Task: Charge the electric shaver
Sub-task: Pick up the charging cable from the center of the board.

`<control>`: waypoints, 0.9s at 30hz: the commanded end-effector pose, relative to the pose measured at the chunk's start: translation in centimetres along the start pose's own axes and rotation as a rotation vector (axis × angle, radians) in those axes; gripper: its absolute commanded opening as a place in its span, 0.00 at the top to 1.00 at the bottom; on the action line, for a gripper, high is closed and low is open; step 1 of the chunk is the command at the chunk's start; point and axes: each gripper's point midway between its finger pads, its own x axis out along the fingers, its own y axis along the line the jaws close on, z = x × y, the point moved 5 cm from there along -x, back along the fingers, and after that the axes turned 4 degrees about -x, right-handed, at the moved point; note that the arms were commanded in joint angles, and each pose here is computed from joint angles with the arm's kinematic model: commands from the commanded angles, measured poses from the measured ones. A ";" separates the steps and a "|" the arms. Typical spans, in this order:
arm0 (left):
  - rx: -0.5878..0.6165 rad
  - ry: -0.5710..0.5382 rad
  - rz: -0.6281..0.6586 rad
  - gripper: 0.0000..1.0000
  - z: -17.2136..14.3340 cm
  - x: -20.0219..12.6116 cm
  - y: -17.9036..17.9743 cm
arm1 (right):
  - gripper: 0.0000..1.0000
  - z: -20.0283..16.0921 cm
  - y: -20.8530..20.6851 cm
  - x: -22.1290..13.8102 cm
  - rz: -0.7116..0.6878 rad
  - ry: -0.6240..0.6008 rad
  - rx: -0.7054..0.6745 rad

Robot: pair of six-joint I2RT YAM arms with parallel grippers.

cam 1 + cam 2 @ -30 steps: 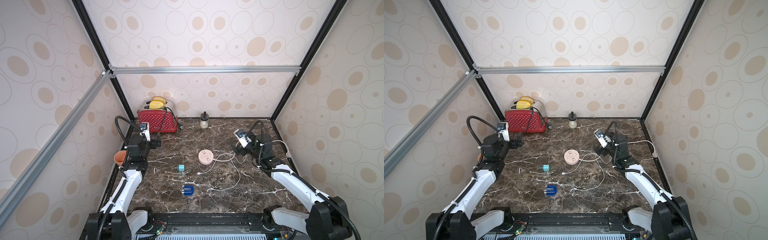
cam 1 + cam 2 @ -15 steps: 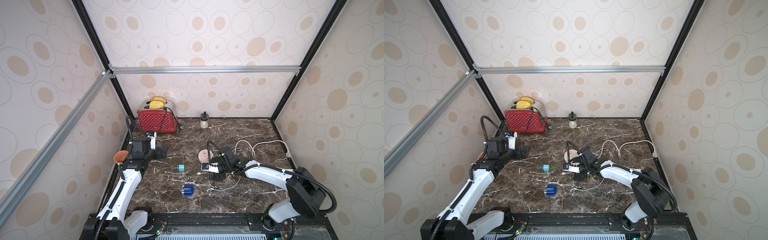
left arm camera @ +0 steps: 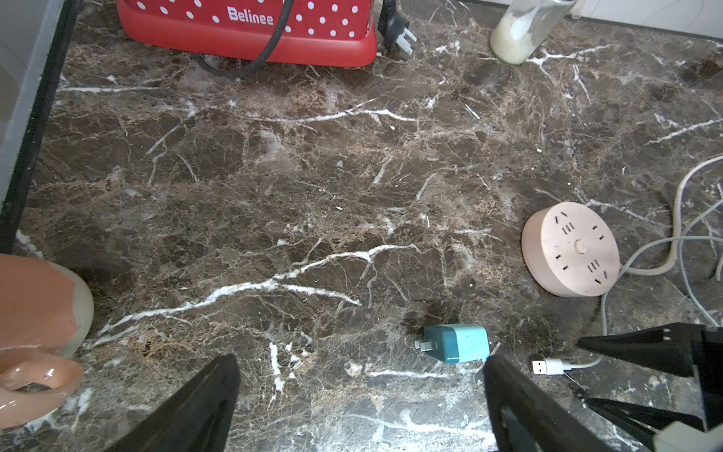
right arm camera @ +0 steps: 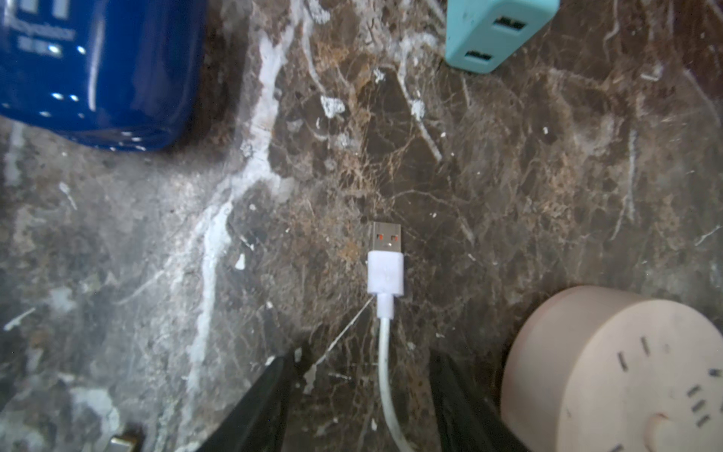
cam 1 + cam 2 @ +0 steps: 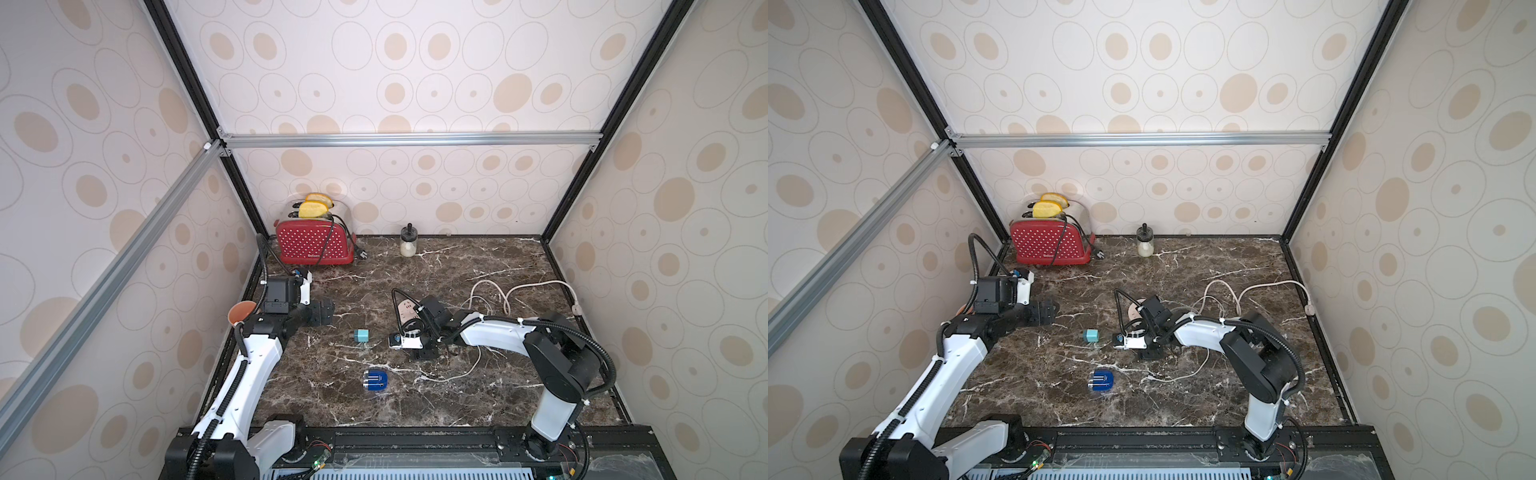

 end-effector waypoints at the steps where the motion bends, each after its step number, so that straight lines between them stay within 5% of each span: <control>1: -0.022 0.012 0.000 0.01 0.6 -0.6 -0.3 | 0.48 -0.5 0.1 1.0 0.046 0.065 -0.013; 7: -0.015 0.023 -0.017 0.01 0.5 -0.5 -0.5 | 0.68 -0.9 0.0 1.8 0.092 0.114 0.027; 13: -0.014 0.040 -0.084 0.01 0.5 -0.3 -1.3 | 0.99 -0.4 0.2 1.1 0.081 0.072 0.050; 27: -0.078 0.180 -0.605 0.08 -1.4 1.8 -9.4 | 1.00 1.7 -2.0 -8.8 -0.210 -0.289 0.156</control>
